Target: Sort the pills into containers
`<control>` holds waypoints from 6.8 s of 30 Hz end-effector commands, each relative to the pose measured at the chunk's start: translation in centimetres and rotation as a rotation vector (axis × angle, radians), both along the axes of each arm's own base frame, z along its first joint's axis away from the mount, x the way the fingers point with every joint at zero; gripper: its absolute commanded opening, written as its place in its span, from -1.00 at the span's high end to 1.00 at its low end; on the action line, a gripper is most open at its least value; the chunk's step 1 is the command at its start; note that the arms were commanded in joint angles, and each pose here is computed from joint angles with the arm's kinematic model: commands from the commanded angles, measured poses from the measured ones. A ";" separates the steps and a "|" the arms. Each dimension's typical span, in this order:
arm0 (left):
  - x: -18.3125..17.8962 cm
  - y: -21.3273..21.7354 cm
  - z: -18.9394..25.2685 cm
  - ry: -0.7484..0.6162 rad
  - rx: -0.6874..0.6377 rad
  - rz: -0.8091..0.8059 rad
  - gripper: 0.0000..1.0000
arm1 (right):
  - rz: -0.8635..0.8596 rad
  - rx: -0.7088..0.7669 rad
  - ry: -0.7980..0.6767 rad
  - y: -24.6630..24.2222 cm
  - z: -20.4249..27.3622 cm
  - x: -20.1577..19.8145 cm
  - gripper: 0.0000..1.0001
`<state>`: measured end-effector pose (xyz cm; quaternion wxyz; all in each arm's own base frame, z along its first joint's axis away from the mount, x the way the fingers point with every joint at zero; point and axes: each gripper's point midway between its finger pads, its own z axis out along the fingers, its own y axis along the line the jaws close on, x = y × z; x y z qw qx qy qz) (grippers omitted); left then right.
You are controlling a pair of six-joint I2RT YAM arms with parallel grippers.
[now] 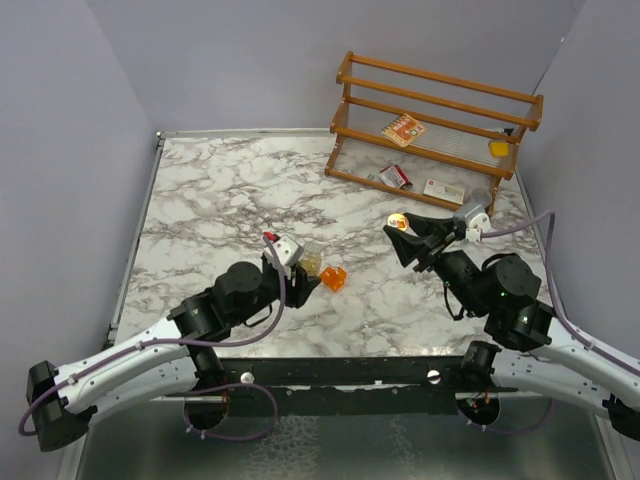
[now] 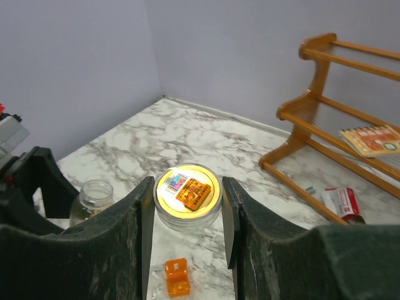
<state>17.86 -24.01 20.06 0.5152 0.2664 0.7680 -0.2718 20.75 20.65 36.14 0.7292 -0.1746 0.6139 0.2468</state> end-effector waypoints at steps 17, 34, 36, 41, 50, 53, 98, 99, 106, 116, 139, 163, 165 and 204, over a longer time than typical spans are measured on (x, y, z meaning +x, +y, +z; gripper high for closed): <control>-6.9 -3.5 7.4 -0.399 -0.377 -0.497 1.00 | 0.577 -0.150 -0.079 9.7 2.2 -5.8 0.98; -10.4 -4.6 8.2 -0.416 -0.459 -0.701 1.00 | 1.009 -0.169 -0.119 10.9 -1.1 -13.4 0.99; -10.6 -4.7 8.0 -0.414 -0.459 -0.714 1.00 | 1.021 -0.156 -0.119 11.0 -1.0 -13.6 0.98; -10.5 -4.4 7.5 -0.432 -0.456 -0.704 1.00 | 1.038 -0.137 -0.115 11.3 -1.1 -13.7 0.99; -10.5 -4.8 6.8 -0.407 -0.442 -0.714 1.00 | 1.029 -0.125 -0.106 12.1 -1.5 -13.1 0.98; -10.4 -4.8 6.9 -0.413 -0.441 -0.714 1.00 | 1.035 -0.130 -0.098 12.4 -1.7 -13.1 0.99; -10.4 -4.4 8.7 -0.452 -0.474 -0.700 1.00 | 0.982 -0.141 -0.090 12.8 -3.2 -11.9 0.99; -10.5 -4.3 8.8 -0.456 -0.477 -0.698 1.00 | 0.979 -0.143 -0.088 12.8 -3.3 -11.8 0.99; -10.6 -3.4 10.1 -0.507 -0.505 -0.672 1.00 | 0.952 -0.148 -0.067 12.5 -3.5 -11.5 0.99; -10.1 -3.8 10.6 -0.528 -0.483 -0.669 1.00 | 0.907 -0.202 -0.003 12.2 -4.7 -10.7 0.99; -7.5 -3.2 15.1 -0.587 -0.513 -0.507 1.00 | 0.645 -0.309 0.093 11.9 -9.7 -5.6 0.98; -2.0 -4.0 17.5 -0.652 -0.472 -0.265 1.00 | 0.311 -0.383 0.135 11.5 -13.5 1.1 0.98; -1.6 -4.1 17.4 -0.663 -0.454 -0.256 1.00 | 0.300 -0.404 0.147 11.5 -13.8 1.3 0.98; 2.5 -3.2 16.8 -0.714 -0.427 -0.024 1.00 | 0.049 -0.445 0.250 11.9 -16.0 4.9 0.98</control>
